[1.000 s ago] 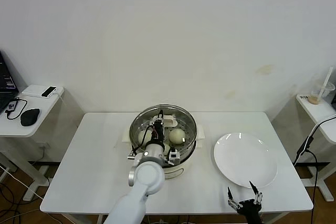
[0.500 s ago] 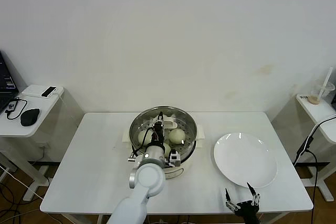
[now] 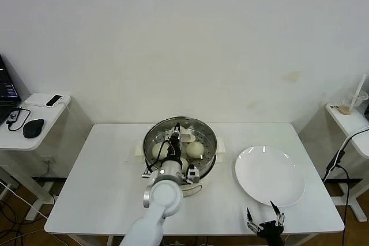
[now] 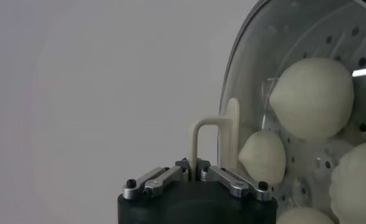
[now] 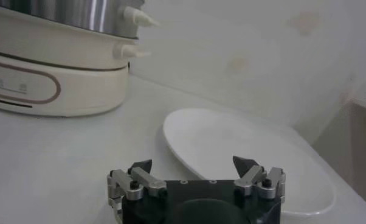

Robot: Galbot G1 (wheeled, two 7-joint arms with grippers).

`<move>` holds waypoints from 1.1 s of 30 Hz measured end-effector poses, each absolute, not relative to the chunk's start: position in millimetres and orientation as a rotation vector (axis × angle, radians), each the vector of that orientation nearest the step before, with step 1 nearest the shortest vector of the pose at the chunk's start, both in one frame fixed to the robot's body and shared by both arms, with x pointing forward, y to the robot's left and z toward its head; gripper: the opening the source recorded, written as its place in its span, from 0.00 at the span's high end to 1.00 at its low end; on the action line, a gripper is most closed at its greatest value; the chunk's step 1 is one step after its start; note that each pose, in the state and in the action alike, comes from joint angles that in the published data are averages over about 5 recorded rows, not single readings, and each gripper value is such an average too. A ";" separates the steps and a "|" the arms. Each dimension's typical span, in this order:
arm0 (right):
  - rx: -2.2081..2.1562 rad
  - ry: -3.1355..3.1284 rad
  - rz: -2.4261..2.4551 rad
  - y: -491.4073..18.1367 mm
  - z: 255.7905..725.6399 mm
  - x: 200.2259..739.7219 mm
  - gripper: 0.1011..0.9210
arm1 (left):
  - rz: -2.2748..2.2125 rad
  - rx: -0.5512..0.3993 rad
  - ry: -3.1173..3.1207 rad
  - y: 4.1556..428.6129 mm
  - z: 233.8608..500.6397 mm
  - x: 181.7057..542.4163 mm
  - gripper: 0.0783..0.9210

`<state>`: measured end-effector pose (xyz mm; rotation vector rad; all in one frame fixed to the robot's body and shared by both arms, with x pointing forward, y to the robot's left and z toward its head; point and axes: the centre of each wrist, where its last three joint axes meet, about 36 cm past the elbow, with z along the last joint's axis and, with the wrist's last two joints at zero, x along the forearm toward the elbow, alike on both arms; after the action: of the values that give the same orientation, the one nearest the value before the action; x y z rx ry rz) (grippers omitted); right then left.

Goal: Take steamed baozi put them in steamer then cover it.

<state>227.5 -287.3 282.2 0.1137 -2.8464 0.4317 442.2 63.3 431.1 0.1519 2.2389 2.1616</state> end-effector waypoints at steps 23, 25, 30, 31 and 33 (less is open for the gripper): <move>0.134 -2.842 0.438 -284.1 281.5 223.9 0.12 | 2.013 0.215 2.246 86.3 449.5 372.6 0.12; 0.136 -2.843 0.438 -285.3 281.6 223.2 0.12 | 1.979 0.219 2.262 93.2 452.7 362.2 0.12; 0.147 -2.852 0.443 -289.6 283.2 221.1 0.12 | 1.831 0.218 2.359 116.5 458.6 333.8 0.12; 0.151 -2.855 0.445 -290.7 283.9 220.8 0.12 | 1.789 0.219 2.389 122.5 458.5 328.5 0.12; 0.157 -2.862 0.449 -293.5 285.6 220.1 0.12 | 1.686 0.225 2.460 136.6 456.4 318.7 0.12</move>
<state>220.1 -293.5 285.6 0.1574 -2.8617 0.4485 318.7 136.6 456.4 0.2252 2.4599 1.6864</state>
